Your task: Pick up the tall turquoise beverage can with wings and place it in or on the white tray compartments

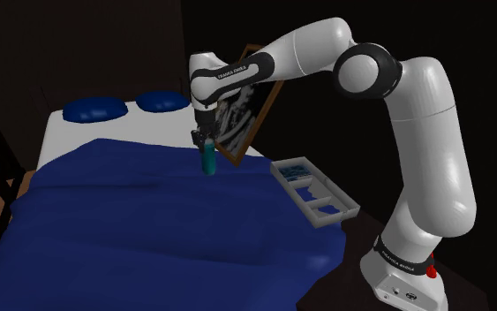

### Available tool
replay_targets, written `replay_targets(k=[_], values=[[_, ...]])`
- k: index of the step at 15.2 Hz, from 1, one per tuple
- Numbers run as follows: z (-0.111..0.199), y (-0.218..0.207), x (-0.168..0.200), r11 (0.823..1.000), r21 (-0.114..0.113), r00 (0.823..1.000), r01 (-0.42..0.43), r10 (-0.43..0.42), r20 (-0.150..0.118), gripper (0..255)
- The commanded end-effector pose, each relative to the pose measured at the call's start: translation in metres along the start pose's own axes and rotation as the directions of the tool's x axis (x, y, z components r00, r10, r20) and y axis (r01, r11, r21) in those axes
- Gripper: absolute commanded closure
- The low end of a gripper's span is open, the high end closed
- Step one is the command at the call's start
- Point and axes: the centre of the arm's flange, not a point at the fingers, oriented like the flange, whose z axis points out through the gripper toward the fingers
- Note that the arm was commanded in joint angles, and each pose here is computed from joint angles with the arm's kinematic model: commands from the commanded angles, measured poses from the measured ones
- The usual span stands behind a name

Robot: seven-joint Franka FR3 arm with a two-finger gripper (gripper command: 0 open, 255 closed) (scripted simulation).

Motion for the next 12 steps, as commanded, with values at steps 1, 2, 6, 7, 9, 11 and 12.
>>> replay_targets(k=[1, 2, 6, 7, 9, 11, 12], values=[[-0.01, 0.0, 0.0, 1.0, 0.0, 1.0, 0.0, 0.0, 0.0, 255], [-0.015, 0.0, 0.0, 1.0, 0.0, 1.0, 0.0, 0.0, 0.0, 255], [-0.036, 0.0, 0.0, 1.0, 0.0, 1.0, 0.0, 0.0, 0.0, 255], [-0.042, 0.0, 0.0, 1.0, 0.0, 1.0, 0.0, 0.0, 0.0, 255], [-0.052, 0.0, 0.0, 1.0, 0.0, 1.0, 0.0, 0.0, 0.0, 255], [-0.063, 0.0, 0.0, 1.0, 0.0, 1.0, 0.0, 0.0, 0.0, 255], [-0.067, 0.0, -0.001, 1.0, 0.0, 1.0, 0.0, 0.0, 0.0, 255]])
